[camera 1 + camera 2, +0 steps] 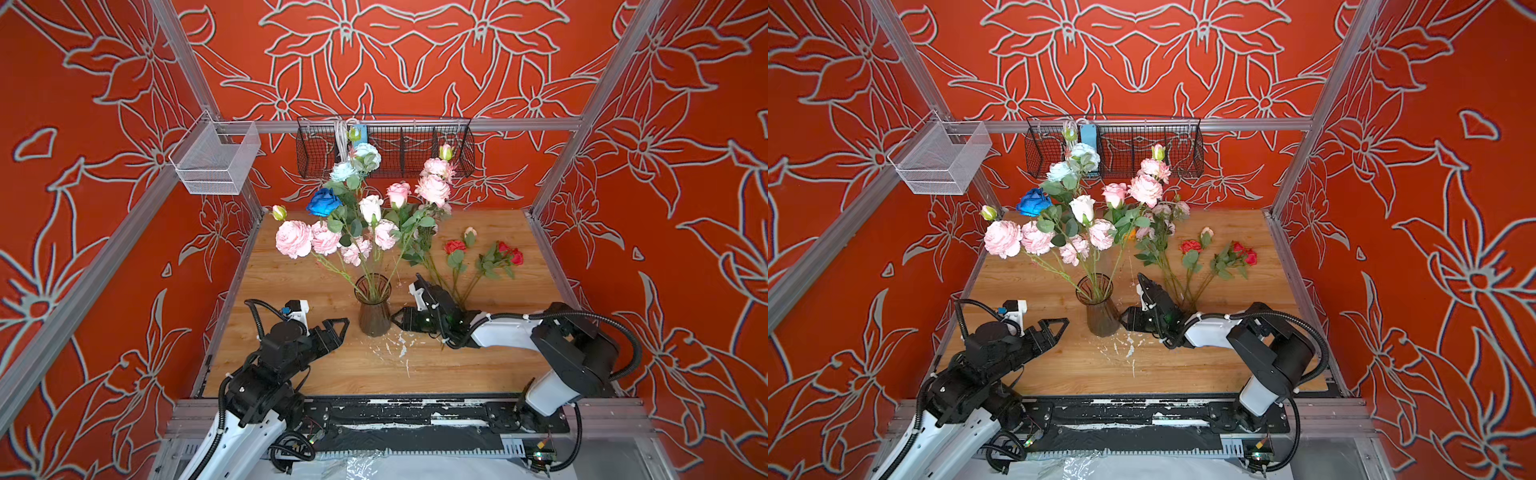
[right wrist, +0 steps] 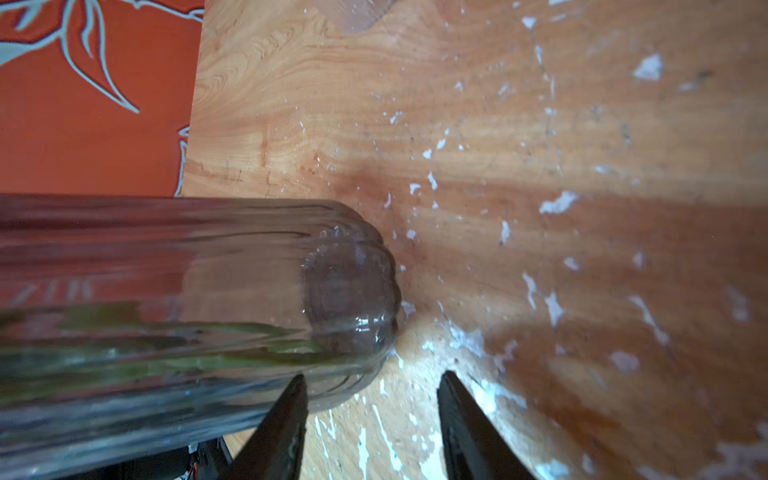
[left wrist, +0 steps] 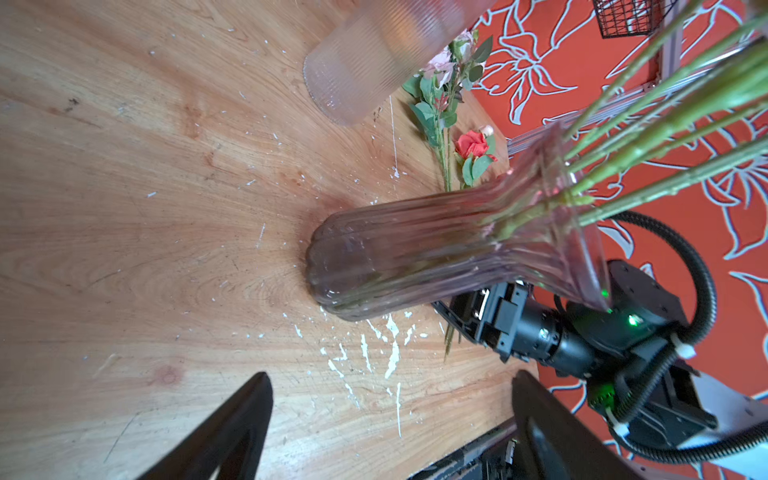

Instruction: Arrange the flowers into the vase

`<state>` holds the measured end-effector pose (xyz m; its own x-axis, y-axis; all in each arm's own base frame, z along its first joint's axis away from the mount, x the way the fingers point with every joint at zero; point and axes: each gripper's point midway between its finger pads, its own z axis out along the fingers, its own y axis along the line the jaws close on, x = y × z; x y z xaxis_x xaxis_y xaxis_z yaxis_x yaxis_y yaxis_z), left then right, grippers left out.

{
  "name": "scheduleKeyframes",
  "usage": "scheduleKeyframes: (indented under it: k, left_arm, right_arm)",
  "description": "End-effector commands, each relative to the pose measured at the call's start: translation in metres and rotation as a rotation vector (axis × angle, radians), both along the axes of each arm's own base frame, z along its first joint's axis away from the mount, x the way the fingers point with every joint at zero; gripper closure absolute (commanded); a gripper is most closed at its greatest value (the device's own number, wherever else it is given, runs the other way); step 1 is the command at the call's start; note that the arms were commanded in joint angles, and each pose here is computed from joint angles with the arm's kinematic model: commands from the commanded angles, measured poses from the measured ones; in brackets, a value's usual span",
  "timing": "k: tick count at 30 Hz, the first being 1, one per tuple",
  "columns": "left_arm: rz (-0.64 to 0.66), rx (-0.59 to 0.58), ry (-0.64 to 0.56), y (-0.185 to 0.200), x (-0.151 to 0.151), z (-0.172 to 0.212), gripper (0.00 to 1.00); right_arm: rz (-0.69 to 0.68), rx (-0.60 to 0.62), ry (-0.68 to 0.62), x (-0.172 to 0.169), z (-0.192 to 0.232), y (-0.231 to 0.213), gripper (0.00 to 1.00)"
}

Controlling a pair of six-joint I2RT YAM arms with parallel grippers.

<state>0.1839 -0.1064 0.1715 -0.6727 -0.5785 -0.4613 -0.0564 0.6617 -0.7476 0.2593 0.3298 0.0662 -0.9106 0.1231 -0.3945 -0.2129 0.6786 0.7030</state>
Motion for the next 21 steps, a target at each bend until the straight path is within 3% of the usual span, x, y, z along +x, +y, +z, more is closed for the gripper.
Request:
scheduleKeyframes:
  k: [1,10,21]
  left_arm:
    - [-0.021,0.022,0.019,0.002,-0.009,0.004,0.12]
    - [-0.050,0.029,0.078,-0.001,-0.017,-0.013,0.23]
    - [0.041,0.002,0.039,0.008,-0.006,-0.042,0.17]
  right_arm:
    - [0.028,0.049,-0.050,0.009,0.019,0.020,0.47]
    - [0.047,0.056,-0.059,0.022,0.025,0.045,0.48]
    - [0.062,0.100,-0.090,0.042,0.030,0.095,0.48]
